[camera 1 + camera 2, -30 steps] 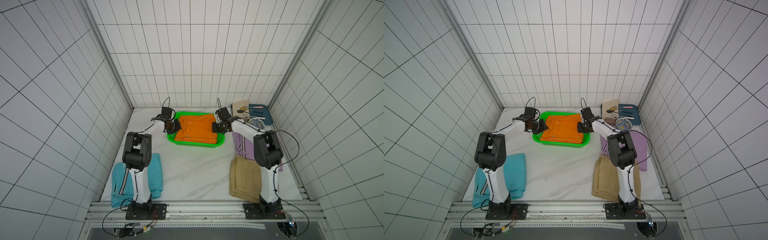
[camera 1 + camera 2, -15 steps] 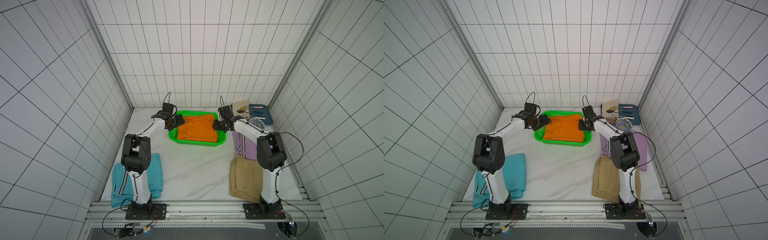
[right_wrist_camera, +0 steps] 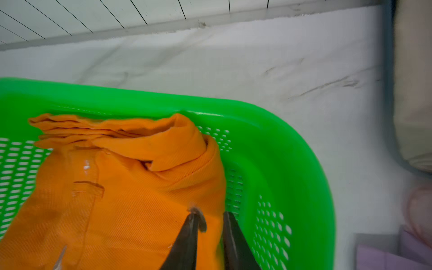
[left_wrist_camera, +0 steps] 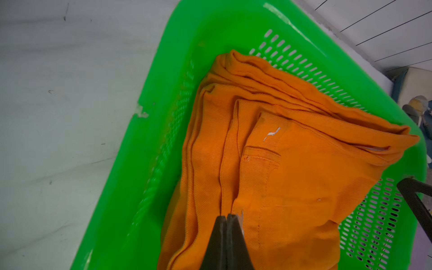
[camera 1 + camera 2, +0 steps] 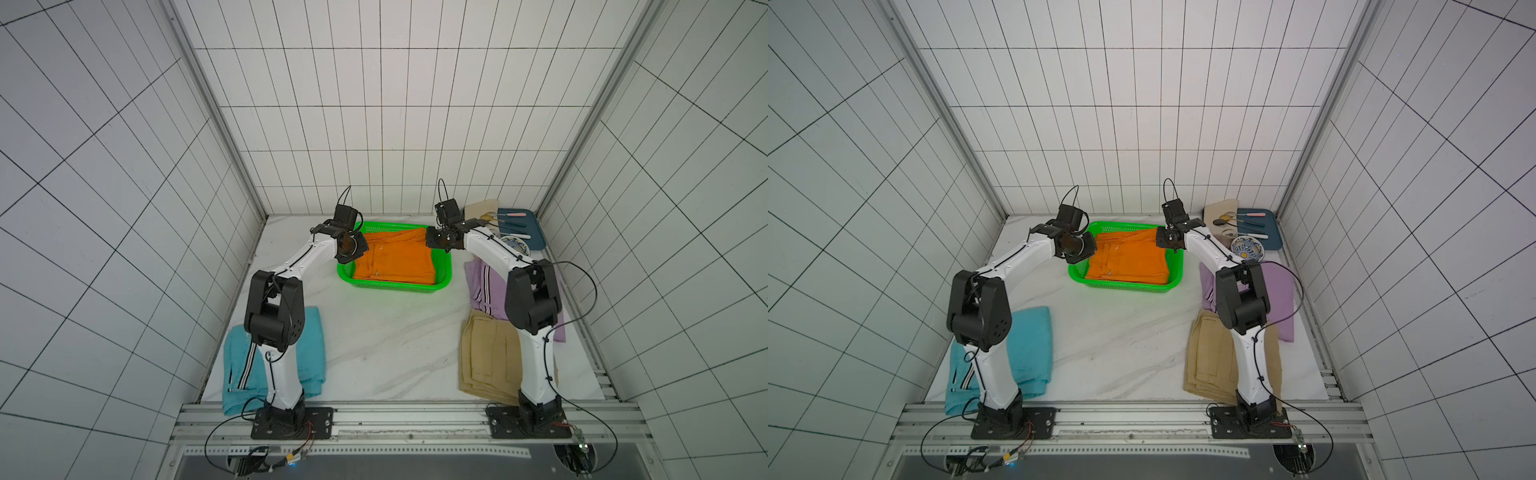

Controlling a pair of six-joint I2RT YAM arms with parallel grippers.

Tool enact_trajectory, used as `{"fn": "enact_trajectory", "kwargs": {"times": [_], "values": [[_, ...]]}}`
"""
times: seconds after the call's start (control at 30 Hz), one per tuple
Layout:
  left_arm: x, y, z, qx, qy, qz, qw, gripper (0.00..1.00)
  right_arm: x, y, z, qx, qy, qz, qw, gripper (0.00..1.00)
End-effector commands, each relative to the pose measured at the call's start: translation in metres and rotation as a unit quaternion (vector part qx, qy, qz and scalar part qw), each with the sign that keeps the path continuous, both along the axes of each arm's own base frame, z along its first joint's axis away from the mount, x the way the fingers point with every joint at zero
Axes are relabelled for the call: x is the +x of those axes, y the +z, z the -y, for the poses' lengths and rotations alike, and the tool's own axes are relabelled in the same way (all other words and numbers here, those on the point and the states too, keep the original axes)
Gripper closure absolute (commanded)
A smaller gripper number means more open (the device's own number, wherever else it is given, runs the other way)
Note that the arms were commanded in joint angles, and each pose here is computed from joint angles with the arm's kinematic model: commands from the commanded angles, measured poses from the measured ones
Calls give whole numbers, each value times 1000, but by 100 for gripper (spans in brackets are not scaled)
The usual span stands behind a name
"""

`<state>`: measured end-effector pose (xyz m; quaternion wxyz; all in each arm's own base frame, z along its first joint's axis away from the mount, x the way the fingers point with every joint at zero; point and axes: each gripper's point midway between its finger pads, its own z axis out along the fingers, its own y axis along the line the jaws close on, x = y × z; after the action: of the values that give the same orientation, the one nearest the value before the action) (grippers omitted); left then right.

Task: Put the folded long pants in the basket
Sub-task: Place the long pant in the basket, then move the long pant to the center of the board.

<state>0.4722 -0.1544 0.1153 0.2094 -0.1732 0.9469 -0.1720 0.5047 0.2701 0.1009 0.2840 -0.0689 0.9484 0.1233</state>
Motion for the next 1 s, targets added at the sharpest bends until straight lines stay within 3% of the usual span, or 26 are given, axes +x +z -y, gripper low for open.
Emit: {"fn": "enact_trajectory", "kwargs": {"times": [0.0, 0.13, 0.23, 0.37, 0.43, 0.47, 0.5, 0.53, 0.63, 0.73, 0.87, 0.97], "values": [[7, -22, 4, -19, -11, -26, 999, 100, -1, -32, 0, -35, 6, -36, 999, 79], [7, -32, -6, -21, 1, -50, 999, 100, 3, -44, 5, -65, -4, -47, 997, 80], [3, -6, -11, -28, 9, -23, 999, 100, 4, -27, 6, -80, -6, -34, 996, 77], [-15, 63, -10, -49, 10, 52, 997, 98, -7, 41, 1, -86, -6, 34, 996, 55], [-31, 106, -11, -57, 4, 106, 993, 48, -22, 84, -11, -77, 7, 76, 994, 48], [-42, 127, -12, -62, 0, 136, 989, 28, -34, 106, -17, -71, 16, 98, 992, 44], [-54, 147, -17, -61, 6, 165, 984, 12, -44, 121, -22, -66, 24, 115, 991, 40], [-67, 166, -25, -60, 20, 195, 979, 3, -63, 142, -33, -50, 39, 137, 989, 35], [-108, 204, -66, -43, 92, 267, 958, 3, -123, 170, -67, 5, 97, 167, 981, 28], [-156, 216, -119, -9, 174, 280, 944, 3, -202, 174, -105, 94, 165, 163, 968, 23], [-207, 233, -163, 36, 234, 301, 924, 3, -297, 133, -154, 209, 231, 94, 945, 20], [-234, 248, -175, 54, 247, 326, 911, 3, -347, 91, -187, 231, 260, 40, 937, 20]]}}
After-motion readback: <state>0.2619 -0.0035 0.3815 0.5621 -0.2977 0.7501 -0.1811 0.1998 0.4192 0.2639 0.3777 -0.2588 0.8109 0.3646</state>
